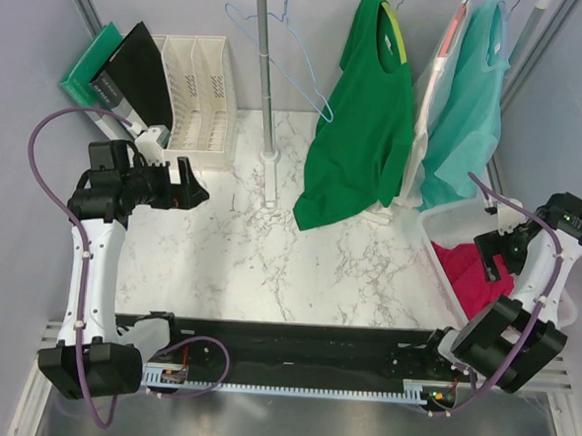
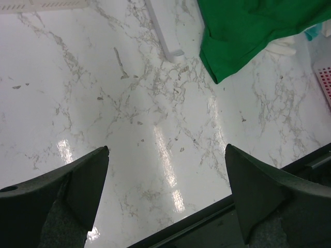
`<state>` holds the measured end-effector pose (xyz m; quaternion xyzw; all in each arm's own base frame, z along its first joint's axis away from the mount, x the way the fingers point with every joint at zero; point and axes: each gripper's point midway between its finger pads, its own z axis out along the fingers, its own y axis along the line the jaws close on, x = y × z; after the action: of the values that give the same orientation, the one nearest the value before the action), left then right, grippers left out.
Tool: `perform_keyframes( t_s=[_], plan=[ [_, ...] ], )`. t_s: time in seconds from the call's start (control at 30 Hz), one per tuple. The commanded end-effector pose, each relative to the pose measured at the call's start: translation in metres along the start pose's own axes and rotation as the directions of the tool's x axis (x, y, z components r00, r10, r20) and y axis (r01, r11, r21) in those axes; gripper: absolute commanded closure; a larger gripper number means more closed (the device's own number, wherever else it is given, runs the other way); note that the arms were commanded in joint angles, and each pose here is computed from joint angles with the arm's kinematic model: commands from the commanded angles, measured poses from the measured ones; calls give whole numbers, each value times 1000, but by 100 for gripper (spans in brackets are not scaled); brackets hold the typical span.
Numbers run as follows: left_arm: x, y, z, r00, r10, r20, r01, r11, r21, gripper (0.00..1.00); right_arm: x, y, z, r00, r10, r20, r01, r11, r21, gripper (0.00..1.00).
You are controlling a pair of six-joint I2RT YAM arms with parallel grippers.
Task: Place the t-shirt on the hanger
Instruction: Pick up the T-shirt and place it in the bin.
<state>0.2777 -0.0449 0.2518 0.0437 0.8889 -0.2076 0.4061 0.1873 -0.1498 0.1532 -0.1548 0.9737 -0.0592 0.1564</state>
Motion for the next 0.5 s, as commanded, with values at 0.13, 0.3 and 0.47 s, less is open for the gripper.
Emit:
perform_keyframes(
  t_s=[0.13,0.3,0.47],
  plan=[
    [-26,-25,-17,987,112,112,-123,987,98,1,15,-5,73,998,46,-51,-46,999,-15,2],
    [-30,-28,-21,984,126,128,-139,985,98,1,30,10,108,992,72,-100,-81,993,-82,2],
    [-33,-30,-23,981,130,146,-146,984,103,1,31,19,118,991,78,-109,-93,986,-139,32]
  ],
)
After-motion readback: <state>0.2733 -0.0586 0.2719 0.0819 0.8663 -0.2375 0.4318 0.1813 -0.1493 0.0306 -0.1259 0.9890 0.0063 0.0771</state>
